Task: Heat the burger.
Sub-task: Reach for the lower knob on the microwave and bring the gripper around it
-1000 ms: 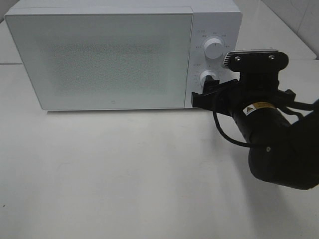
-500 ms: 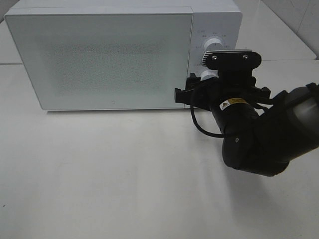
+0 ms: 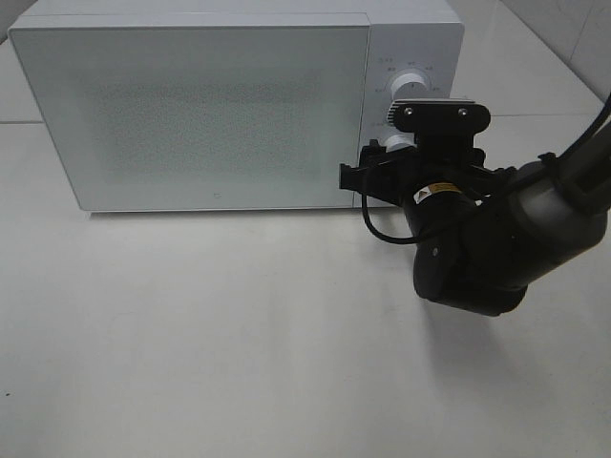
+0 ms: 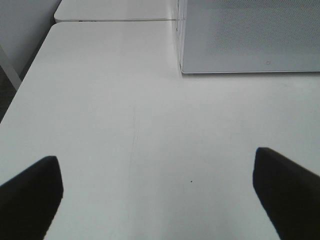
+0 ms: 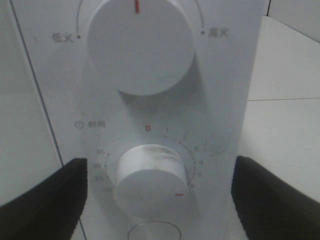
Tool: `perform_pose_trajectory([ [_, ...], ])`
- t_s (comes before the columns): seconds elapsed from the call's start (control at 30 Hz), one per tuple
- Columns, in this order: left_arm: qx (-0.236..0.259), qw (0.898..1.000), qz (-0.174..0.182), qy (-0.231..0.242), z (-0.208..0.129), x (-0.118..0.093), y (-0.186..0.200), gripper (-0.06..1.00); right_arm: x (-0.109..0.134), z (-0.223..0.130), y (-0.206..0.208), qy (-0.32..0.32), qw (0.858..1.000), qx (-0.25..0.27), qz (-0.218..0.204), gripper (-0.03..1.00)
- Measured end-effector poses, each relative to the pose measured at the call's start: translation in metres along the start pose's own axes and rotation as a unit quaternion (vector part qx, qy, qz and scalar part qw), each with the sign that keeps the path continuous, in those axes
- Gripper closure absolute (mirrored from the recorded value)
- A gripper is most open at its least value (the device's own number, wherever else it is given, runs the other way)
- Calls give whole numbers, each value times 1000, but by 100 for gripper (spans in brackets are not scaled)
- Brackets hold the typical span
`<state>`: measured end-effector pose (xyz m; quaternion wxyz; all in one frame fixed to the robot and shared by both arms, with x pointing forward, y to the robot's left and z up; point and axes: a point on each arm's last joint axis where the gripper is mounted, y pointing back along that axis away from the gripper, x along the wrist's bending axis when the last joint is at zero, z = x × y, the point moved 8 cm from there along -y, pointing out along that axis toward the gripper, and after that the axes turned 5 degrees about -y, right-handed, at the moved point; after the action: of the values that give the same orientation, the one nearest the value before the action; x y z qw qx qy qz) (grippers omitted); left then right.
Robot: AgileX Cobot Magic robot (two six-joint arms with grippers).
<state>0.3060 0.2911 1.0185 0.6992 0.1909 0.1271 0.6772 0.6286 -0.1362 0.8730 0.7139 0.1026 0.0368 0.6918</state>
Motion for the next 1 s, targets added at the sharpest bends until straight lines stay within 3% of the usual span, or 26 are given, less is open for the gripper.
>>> perform_pose_trajectory([
  [0.2,0,1000,0,0,0,0,0,-3,4,-2,-1,6,1000,1,11,21],
  [0.33,0,1000,0,0,0,0,0,-3,3,-1,-2,7,1000,0,10,27],
  [0.47,0,1000,0,0,0,0,0,-3,4,-5,-4,9,1000,4,10,35],
  [0.53,0,1000,0,0,0,0,0,-3,3,-7,-5,6,1000,8,7,54],
  [1.0,0,1000,0,0,0,0,0,-3,2,-7,-6,4,1000,2,4,54],
])
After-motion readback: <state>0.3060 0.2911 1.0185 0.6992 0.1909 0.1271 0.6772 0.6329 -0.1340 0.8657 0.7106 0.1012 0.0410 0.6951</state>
